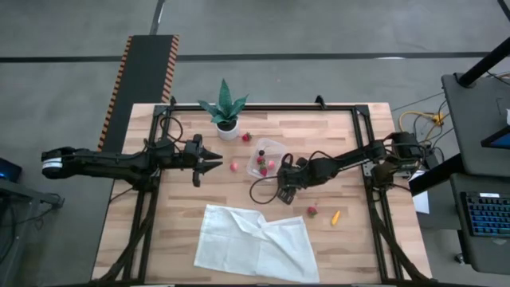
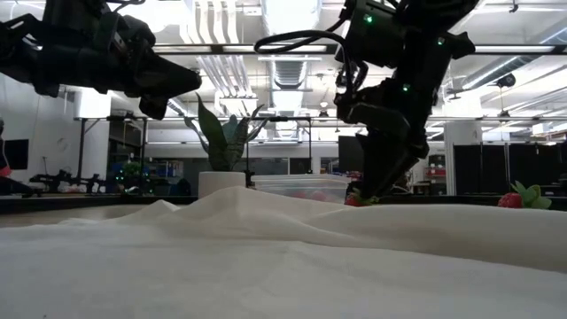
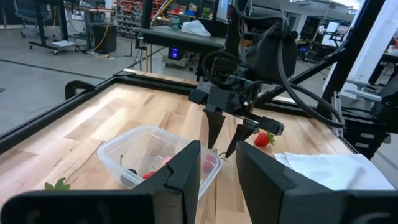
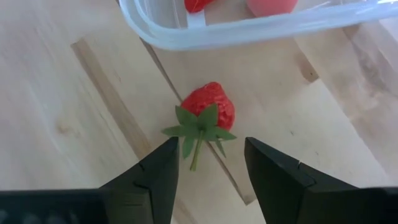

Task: Pick and placing Produce into tupperware
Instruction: Put the red strawberry into the transparent bin

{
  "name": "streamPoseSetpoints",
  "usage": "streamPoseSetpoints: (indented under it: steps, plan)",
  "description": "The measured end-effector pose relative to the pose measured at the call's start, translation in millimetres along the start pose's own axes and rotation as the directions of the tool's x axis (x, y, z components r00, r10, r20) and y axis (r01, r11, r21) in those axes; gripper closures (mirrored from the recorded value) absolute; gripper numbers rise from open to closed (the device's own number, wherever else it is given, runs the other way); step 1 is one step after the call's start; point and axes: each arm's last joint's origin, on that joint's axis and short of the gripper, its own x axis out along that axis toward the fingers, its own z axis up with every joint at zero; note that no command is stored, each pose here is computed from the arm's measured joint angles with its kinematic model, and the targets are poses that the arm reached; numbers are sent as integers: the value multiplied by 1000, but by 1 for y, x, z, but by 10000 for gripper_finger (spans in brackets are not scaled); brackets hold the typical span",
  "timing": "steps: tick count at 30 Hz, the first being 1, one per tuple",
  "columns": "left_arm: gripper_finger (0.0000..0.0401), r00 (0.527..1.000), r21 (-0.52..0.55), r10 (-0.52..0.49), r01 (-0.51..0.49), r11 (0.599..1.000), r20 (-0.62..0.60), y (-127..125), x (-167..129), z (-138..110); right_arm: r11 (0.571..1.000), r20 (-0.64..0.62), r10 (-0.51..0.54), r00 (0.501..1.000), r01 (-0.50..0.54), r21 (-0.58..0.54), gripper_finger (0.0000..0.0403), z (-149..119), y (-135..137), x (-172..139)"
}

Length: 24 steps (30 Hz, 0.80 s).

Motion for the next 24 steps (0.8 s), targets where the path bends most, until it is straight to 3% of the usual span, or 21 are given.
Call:
streamPoseSetpoints:
  steps: [24]
  plan:
    - [312, 1000, 0, -1, 1, 1000, -1, 0, 0, 0, 1000, -11, 20, 1000, -20, -11, 294, -3, -1, 3]
